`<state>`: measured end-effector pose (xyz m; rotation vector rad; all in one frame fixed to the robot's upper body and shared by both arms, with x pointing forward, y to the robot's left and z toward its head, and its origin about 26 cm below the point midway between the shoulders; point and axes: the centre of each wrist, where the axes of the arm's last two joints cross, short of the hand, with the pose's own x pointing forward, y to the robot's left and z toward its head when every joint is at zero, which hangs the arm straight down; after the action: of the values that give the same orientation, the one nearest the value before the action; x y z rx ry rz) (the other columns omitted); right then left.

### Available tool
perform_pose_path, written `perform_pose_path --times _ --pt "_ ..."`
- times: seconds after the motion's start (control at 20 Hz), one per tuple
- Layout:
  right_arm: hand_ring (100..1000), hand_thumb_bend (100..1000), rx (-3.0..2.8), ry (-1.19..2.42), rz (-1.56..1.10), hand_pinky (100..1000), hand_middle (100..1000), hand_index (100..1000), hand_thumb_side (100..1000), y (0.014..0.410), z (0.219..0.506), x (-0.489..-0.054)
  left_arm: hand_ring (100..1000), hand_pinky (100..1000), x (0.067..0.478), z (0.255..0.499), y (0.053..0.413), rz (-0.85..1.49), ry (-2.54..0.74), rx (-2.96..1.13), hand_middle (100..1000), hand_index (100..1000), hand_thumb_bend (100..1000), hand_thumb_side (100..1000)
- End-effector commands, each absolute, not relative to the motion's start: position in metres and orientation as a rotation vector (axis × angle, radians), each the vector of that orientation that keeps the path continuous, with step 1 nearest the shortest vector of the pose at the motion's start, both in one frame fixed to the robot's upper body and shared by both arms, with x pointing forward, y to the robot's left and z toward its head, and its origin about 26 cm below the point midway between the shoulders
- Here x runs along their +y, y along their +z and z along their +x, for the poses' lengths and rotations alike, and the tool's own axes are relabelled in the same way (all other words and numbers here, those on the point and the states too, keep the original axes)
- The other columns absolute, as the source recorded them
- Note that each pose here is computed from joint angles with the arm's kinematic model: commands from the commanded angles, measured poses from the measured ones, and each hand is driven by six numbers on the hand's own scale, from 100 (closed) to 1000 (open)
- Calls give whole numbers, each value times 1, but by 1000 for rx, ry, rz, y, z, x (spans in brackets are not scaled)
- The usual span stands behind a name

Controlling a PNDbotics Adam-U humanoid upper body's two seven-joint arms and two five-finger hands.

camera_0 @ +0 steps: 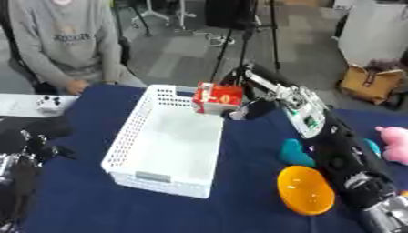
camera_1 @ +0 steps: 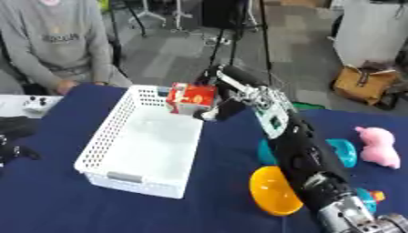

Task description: Pick up objects on the table and place them in the box.

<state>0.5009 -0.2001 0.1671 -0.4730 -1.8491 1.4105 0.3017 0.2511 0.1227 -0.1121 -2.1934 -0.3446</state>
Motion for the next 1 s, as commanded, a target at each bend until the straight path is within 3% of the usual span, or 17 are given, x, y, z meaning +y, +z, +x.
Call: perform_pose_path --times 0.05,0.5,0.8,0.85,0.95,1.0 --pt "314 401 -1844 1419 -506 286 520 742 212 172 503 -196 768 526 249 302 132 -125 -362 -2222 776 791 300 1000" --pt "307 369 -1923 1463 -386 303 546 759 247 158 496 -172 768 525 246 303 133 -141 -363 -2229 776 791 302 999" --pt "367 334 -2069 1384 -264 346 619 813 306 156 492 -157 766 525 244 303 135 -158 -365 -2234 776 791 303 998" --pt "551 407 -2071 1419 -243 559 850 908 511 156 491 -153 766 524 243 304 135 -161 -366 -2235 776 791 304 998" --pt "663 491 -2046 1557 -196 710 931 938 581 156 490 -147 766 524 243 304 135 -164 -368 -2235 777 791 306 999" --pt "663 476 -2035 1595 -183 710 932 938 598 156 489 -148 766 524 243 304 135 -165 -368 -2234 777 791 306 999"
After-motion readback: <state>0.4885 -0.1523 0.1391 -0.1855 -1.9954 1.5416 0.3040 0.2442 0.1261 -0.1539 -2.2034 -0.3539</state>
